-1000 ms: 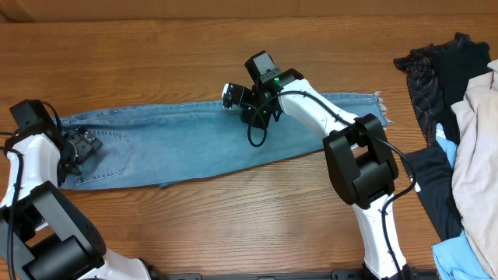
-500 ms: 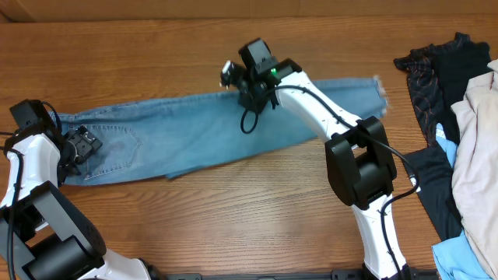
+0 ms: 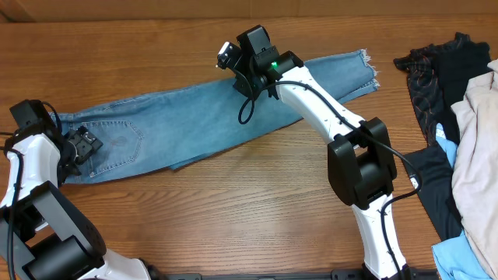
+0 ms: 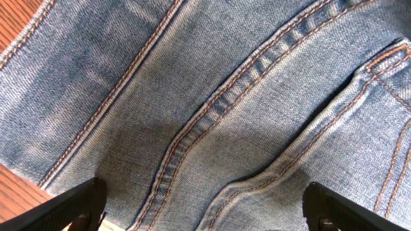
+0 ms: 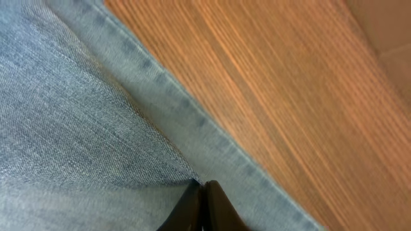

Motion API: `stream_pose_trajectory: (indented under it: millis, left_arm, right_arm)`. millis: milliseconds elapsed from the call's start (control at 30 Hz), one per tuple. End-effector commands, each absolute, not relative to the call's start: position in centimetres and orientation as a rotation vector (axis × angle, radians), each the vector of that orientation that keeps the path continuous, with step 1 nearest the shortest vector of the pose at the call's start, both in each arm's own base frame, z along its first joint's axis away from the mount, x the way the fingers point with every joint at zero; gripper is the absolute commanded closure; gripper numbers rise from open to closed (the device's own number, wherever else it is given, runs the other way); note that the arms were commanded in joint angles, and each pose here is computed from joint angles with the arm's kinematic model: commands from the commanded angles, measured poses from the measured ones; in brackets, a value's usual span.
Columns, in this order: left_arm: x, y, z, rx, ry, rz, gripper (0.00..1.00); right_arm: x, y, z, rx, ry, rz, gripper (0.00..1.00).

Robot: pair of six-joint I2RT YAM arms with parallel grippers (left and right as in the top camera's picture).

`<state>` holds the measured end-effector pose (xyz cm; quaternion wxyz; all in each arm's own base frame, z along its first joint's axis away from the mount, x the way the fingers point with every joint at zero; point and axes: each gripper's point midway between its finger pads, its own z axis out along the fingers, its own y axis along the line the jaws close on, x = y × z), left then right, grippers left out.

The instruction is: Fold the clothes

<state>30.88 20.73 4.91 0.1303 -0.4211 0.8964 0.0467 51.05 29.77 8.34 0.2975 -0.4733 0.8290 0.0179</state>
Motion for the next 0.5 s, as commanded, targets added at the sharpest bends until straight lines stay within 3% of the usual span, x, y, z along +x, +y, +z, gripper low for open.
stream_pose_trajectory:
  millis: [0, 100, 167, 233, 300, 333, 400, 467]
  left_arm:
    - [30.7, 20.6, 4.6, -1.217, 2.617, 0.124, 0.0]
    - [30.7, 20.6, 4.6, -1.217, 2.617, 0.124, 0.0]
    - [30.7, 20.6, 4.6, -1.218, 2.618, 0.124, 0.0]
    - [30.6, 20.6, 4.6, -1.218, 2.62, 0.124, 0.0]
    - [30.6, 20.6, 4.6, -1.218, 2.62, 0.124, 0.0]
    - [30.6, 20.6, 4.6, -1.218, 2.62, 0.124, 0.0]
    - [30.6, 20.6, 4.6, -1.218, 2.62, 0.124, 0.0]
    - [30.6, 20.6, 4.6, -1.218, 2.619, 0.124, 0.0]
  right_arm:
    - [52.6, 29.4, 7.3, -1.22, 2.202, 0.032, 0.93]
    - [53.0, 29.6, 6.4, -1.215, 2.198, 0.031, 0.93]
    - [53.4, 29.6, 6.1, -1.167, 2.213, 0.04, 0.87]
    - [53.8, 29.2, 6.3, -1.103, 2.233, 0.055, 0.77]
    - [54.6, 28.3, 6.5, -1.001, 2.266, 0.057, 0.59]
    - [55.3, 27.3, 7.0, -0.906, 2.294, 0.039, 0.56]
    - [56.2, 25.4, 7.8, -0.756, 2.338, 0.006, 0.36]
    - [56.9, 22.7, 9.2, -0.609, 2.386, -0.001, 0.31]
